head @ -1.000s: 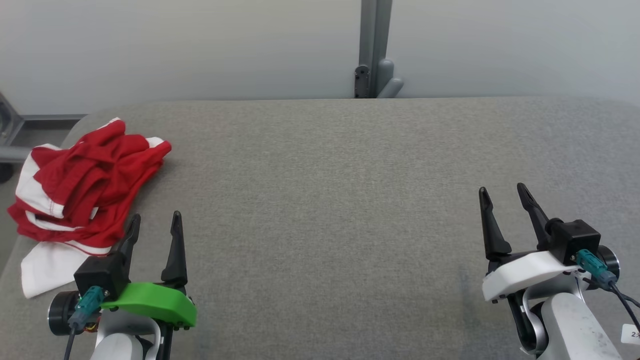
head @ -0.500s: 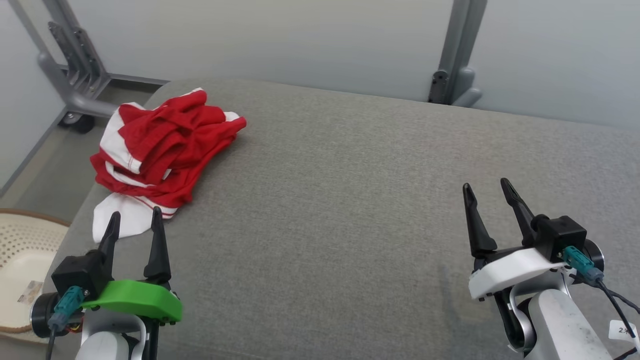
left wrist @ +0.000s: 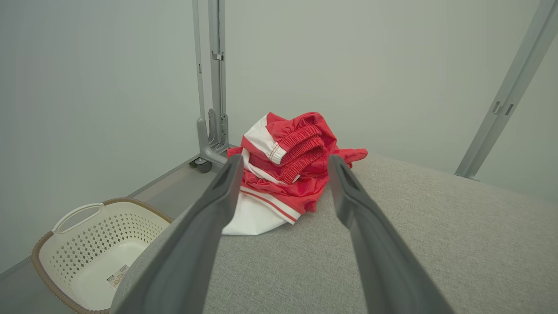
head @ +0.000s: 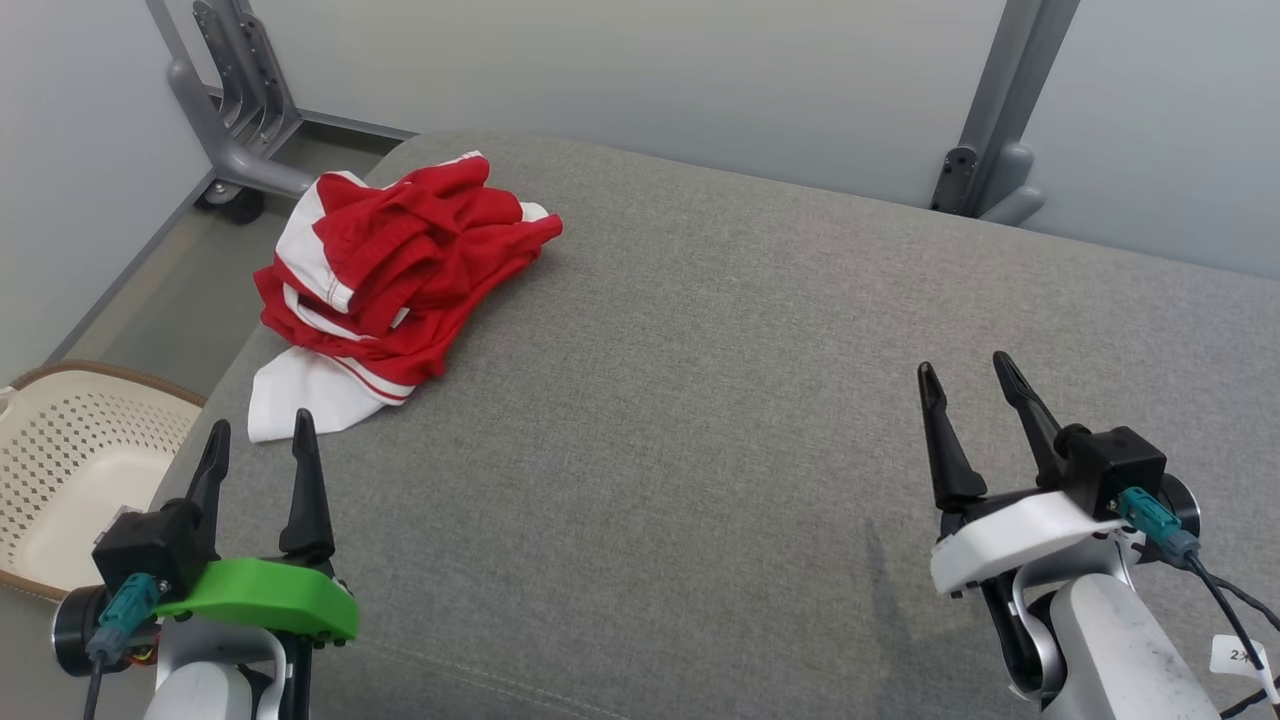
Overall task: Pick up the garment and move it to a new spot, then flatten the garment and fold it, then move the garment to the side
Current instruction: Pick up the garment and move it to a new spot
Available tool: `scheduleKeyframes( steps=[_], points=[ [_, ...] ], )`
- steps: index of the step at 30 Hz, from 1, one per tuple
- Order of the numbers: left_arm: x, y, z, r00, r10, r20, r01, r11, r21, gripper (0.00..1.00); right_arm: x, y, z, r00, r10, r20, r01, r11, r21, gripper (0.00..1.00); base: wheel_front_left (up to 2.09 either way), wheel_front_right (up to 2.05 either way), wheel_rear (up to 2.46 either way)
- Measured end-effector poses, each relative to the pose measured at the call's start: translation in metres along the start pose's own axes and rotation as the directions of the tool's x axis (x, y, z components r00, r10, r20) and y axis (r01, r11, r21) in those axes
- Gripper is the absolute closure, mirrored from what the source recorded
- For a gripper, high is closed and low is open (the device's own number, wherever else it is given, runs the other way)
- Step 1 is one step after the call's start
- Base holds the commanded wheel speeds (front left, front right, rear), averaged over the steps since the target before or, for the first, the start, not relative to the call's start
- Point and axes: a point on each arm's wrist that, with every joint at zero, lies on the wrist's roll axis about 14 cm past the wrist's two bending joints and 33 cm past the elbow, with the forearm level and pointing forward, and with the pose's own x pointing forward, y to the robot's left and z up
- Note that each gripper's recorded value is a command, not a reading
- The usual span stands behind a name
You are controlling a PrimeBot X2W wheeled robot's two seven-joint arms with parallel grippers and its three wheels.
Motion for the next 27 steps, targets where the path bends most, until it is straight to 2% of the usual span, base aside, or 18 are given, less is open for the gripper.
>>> scheduleKeyframes(
  steps=[15, 23, 27],
  points=[
    [0.004, 0.0, 0.013, 0.999, -0.003, 0.038, 0.002, 1.0, 0.007, 0.0, 0.0, 0.002, 0.0, 1.0, 0.004, -0.003, -0.004, 1.0, 0.001, 0.0, 0.0, 0.0, 0.0],
    [0.052, -0.01, 0.058, 0.987, -0.048, 0.155, 0.038, 0.997, 0.065, 0.0, 0.011, -0.006, -0.003, 1.0, 0.009, -0.014, -0.009, 1.0, -0.003, 0.0, 0.0, 0.0, 0.0],
    [0.083, -0.015, 0.061, 0.985, -0.071, 0.155, 0.058, 0.995, 0.084, 0.0, 0.019, -0.018, -0.005, 1.0, 0.001, -0.019, -0.001, 1.0, -0.021, 0.0, 0.0, 0.0, 0.0]
  ],
)
